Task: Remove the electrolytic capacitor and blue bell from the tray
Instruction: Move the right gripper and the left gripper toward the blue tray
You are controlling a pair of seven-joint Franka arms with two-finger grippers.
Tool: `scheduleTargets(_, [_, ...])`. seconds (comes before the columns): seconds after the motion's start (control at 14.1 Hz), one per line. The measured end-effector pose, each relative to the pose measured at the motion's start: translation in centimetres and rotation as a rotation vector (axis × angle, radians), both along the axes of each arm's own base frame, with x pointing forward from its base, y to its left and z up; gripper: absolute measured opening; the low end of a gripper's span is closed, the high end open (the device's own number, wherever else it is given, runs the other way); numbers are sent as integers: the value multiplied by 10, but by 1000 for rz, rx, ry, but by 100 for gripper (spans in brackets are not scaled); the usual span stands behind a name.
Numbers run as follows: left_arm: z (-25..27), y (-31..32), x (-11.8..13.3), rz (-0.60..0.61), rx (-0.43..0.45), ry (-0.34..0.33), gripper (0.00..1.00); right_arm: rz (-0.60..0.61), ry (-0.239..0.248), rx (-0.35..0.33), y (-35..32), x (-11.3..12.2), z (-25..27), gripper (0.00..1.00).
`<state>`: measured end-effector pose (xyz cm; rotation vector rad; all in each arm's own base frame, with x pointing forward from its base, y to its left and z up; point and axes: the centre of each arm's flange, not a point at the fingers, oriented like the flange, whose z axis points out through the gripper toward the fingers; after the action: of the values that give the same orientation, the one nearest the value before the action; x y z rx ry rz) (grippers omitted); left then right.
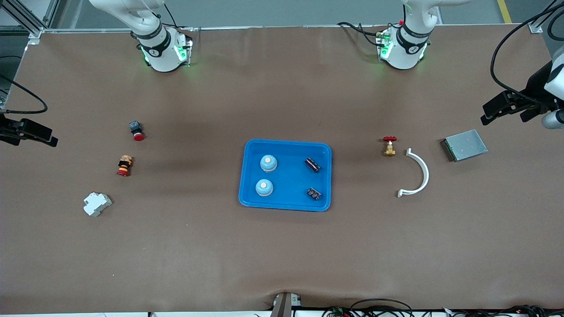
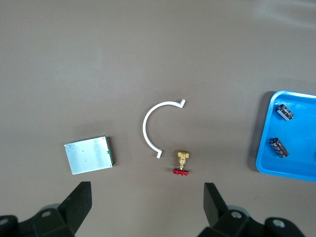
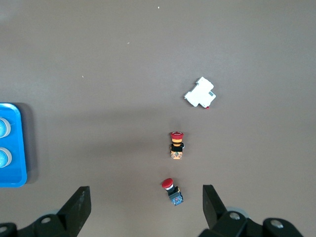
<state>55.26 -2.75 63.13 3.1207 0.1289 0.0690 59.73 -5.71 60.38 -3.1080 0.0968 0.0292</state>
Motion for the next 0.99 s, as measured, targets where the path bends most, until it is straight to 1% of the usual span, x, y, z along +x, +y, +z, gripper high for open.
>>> scheduleTargets(0.43, [-1,8,1,15,0,2,100,-3,0,0,-2,0,0,100])
scheduleTargets(0.71, [-7,8,2,15,0,21,100,5,4,1,2,0,0,100])
scheduleTargets(0.99, [-10,9,3,15,0,28,100,63,4,2,35,1,1,100])
